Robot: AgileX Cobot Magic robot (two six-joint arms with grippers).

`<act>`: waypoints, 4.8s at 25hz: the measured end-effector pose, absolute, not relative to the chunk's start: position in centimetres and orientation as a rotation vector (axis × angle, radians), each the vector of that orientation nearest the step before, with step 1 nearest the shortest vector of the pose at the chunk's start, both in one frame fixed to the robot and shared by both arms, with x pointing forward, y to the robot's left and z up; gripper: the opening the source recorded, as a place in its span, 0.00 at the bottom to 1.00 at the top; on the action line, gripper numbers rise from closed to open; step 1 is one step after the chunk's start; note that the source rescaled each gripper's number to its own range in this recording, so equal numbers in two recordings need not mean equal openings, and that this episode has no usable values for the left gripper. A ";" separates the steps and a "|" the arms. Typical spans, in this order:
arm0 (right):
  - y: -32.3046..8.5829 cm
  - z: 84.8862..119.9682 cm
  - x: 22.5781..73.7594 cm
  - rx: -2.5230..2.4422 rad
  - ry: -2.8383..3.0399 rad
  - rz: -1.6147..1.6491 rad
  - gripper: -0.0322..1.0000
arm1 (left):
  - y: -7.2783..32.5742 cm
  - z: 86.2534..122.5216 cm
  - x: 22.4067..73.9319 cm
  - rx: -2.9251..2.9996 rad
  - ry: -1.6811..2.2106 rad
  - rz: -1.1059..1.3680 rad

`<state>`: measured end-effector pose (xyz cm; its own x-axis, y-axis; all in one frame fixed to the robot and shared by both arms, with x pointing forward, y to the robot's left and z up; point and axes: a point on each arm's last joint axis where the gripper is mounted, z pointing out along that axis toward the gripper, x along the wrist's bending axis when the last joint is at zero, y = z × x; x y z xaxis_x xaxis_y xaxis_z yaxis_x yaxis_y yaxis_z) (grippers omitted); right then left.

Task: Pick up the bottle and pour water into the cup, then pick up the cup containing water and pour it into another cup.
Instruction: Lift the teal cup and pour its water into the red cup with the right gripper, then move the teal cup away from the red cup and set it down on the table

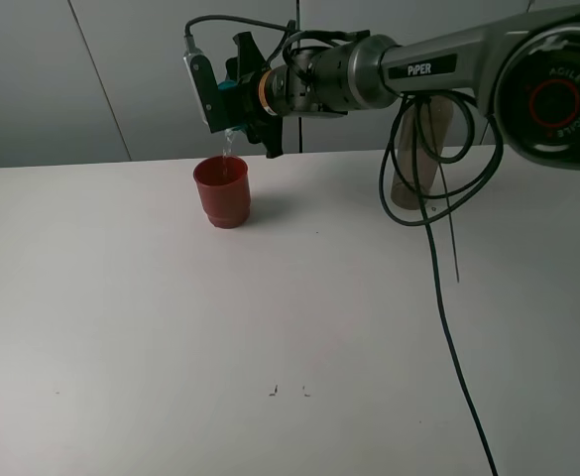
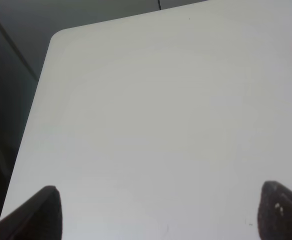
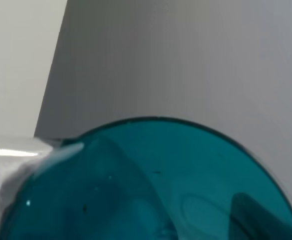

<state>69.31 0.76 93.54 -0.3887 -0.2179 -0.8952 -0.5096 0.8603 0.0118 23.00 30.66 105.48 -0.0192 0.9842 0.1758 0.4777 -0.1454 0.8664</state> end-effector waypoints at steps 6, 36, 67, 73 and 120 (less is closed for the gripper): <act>0.8 93.5 69.3 -0.588 1.960 0.313 0.06 | 30.7 105.5 23.0 1.673 1.535 1.106; 2.2 93.6 68.3 -0.761 1.889 0.238 0.06 | 30.7 105.5 23.0 1.673 1.535 1.106; 2.4 93.8 68.2 -1.039 1.714 -0.013 0.06 | 30.7 105.5 23.0 1.673 1.535 1.106; 3.1 93.8 67.8 -1.043 1.709 0.002 0.06 | 30.7 105.5 23.0 1.673 1.535 1.106; -10.7 94.9 54.0 1.105 2.181 1.061 0.06 | 30.7 105.5 23.0 1.671 1.535 1.106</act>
